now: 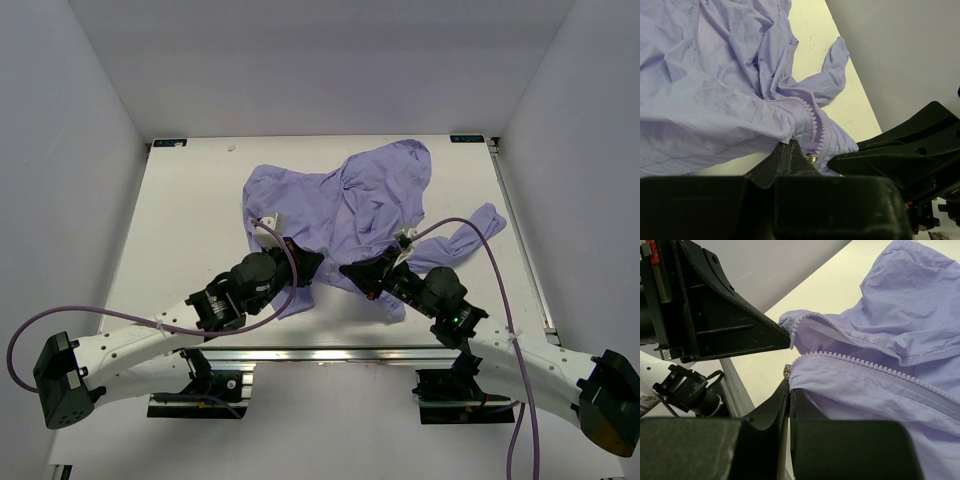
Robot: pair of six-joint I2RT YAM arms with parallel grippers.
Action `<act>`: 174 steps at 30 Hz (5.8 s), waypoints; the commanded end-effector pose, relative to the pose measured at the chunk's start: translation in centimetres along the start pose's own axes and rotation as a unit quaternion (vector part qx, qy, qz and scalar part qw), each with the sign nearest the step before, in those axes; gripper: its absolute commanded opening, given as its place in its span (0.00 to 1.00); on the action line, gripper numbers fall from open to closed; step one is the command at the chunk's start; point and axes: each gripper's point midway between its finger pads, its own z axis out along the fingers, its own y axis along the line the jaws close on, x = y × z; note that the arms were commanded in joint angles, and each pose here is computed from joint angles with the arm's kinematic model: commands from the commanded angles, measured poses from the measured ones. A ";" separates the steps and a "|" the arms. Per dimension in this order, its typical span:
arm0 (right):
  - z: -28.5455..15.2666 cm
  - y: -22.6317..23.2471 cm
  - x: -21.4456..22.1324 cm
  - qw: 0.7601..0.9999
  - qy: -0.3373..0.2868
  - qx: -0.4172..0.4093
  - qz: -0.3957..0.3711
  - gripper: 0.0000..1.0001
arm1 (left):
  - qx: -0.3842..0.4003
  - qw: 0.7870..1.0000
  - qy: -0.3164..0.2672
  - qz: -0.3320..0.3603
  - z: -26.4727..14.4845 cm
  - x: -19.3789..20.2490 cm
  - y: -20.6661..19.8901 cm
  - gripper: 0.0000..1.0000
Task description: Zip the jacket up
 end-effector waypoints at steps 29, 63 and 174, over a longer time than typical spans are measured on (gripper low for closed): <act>1.2 0.8 -2.1 0.999 -0.002 -0.038 0.017 0.00 | 0.031 0.999 0.016 0.025 -0.8 1.5 0.1 0.00; 0.6 1.4 -1.4 0.997 0.018 -0.061 0.037 0.00 | 0.025 0.999 0.008 0.030 -0.8 0.9 0.2 0.00; 0.4 1.5 -2.2 0.996 0.013 -0.081 0.036 0.00 | 0.032 0.999 0.028 -0.012 -1.5 2.4 0.6 0.00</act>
